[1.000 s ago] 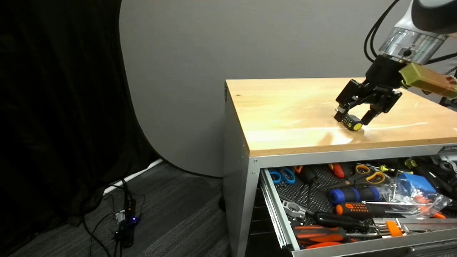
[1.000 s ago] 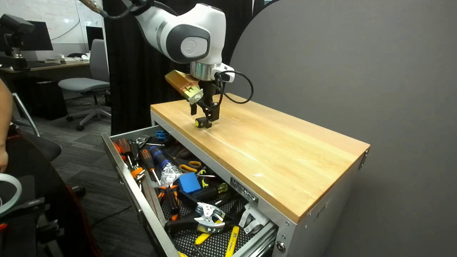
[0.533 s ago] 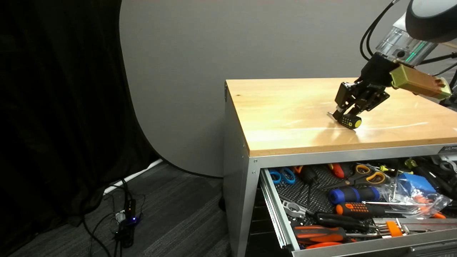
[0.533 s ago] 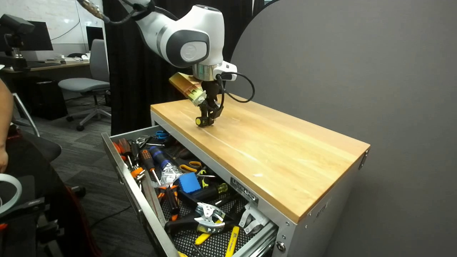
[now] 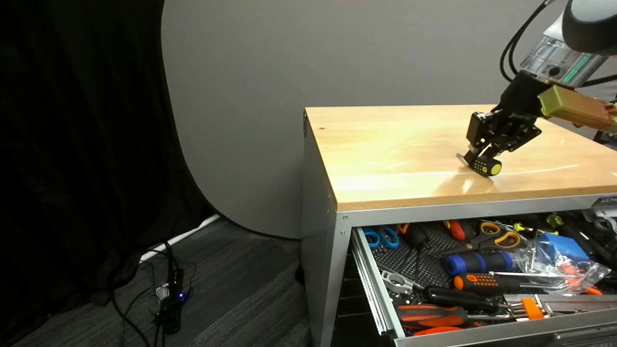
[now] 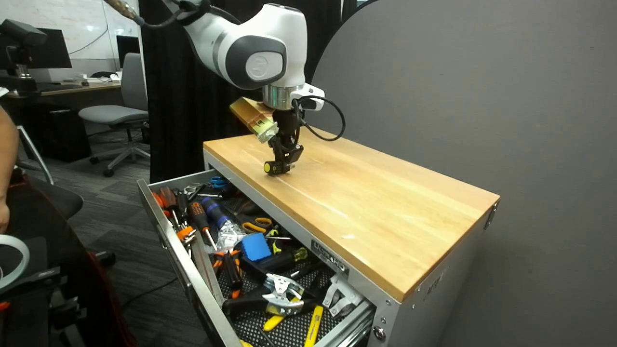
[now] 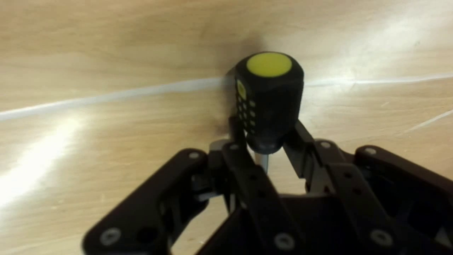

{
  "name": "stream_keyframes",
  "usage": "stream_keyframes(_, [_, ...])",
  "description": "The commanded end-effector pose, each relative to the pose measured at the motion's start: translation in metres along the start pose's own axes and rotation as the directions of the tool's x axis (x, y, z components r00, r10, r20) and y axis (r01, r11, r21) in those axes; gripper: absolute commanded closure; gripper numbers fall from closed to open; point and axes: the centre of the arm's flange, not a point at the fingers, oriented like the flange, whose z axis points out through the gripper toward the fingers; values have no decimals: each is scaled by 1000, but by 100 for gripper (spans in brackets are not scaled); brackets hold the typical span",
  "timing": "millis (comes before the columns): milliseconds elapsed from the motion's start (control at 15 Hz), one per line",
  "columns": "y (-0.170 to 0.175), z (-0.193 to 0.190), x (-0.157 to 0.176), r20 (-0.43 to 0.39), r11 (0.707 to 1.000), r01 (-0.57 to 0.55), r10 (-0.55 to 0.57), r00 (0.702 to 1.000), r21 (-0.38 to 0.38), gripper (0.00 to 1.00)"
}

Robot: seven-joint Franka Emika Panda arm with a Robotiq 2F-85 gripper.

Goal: Put the screwdriver in the drawer and close the drawer

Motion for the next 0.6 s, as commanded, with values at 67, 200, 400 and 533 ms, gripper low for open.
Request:
stream_keyframes(67, [40, -38, -46, 148, 993, -18, 36, 988, -119, 86])
stream_keyframes(200, [60, -46, -67, 219, 989, -24, 55, 974, -145, 86])
stream_keyframes(400, [74, -41, -92, 302, 990, -28, 70, 951, -141, 86])
stream_keyframes(533, [74, -36, -102, 326, 990, -31, 76, 942, -139, 86])
